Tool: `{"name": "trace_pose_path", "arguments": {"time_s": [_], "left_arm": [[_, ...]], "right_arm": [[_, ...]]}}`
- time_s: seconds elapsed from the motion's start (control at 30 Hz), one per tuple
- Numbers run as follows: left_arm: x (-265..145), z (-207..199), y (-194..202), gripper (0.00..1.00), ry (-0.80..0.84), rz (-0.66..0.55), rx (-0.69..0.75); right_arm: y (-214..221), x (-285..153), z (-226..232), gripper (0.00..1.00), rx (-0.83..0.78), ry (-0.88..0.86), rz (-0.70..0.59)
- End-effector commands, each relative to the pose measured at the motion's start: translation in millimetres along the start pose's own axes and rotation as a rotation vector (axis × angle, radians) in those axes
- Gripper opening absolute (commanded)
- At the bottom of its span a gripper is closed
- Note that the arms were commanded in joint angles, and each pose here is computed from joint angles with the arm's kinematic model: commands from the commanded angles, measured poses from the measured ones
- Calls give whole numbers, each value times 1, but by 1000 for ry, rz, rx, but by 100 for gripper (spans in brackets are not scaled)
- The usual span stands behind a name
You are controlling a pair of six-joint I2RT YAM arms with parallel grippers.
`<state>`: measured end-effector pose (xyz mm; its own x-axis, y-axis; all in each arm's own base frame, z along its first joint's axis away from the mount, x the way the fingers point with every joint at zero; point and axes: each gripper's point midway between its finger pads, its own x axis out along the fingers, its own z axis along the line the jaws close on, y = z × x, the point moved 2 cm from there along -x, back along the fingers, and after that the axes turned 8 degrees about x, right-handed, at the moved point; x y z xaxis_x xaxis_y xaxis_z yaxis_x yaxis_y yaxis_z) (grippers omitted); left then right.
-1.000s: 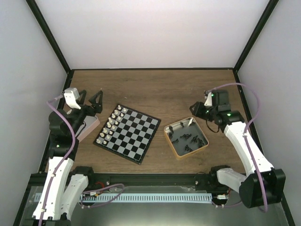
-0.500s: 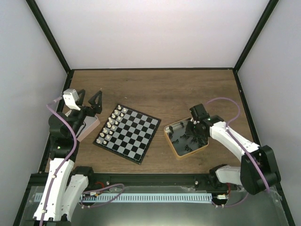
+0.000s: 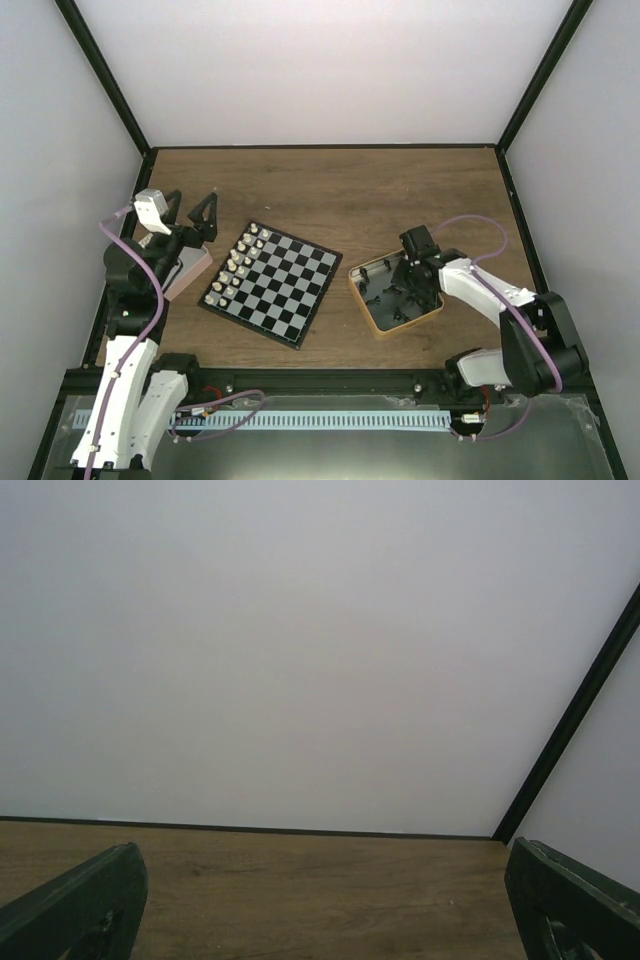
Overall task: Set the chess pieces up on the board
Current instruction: Pick up the chess piece from the storage box.
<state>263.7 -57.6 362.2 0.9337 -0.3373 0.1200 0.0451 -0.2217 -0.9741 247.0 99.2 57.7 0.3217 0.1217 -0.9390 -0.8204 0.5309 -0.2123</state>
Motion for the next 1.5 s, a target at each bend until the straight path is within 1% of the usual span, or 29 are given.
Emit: {"name": "trace_pose_path", "arguments": {"time_s": [0.0,0.23,0.4,0.63,0.73,0.8,0.9,1.0,1.07,1.17,1.27,1.4,1.47], "left_arm": [[-1,1,-3,100,0,-23,2],[0,2,-1,100,-4,-17,-1],[0,2,-1,100,-8,-16,-1],[1,3,1,100,-11,-11,-2],[3,3,3,100,-5,-2,-6],[4,4,3,100,-6,-2,-13],[11,5,5,100,-5,27,-53],[26,-1,15,100,63,100,-94],[39,-3,33,100,108,171,-149],[53,-14,57,100,228,279,-234],[64,-36,75,99,350,366,-314],[71,-82,92,98,453,432,-323],[70,-111,97,96,536,467,-326]], "right_arm": [[-1,7,2,22,21,-4,-9],[1,15,-10,22,22,57,-10],[2,21,-9,18,13,61,0],[-1,27,-11,18,-3,78,-15],[-3,28,-10,11,-11,72,-26],[-7,24,-7,10,-11,52,-51],[-17,9,4,10,7,-23,-118],[-29,-15,17,9,34,-119,-201],[-36,-34,29,9,37,-200,-247],[-39,-61,57,9,-35,-377,-271],[-37,-84,80,9,-77,-523,-262],[-31,-115,103,9,-95,-707,-251],[-28,-133,115,9,-105,-818,-248]]}}
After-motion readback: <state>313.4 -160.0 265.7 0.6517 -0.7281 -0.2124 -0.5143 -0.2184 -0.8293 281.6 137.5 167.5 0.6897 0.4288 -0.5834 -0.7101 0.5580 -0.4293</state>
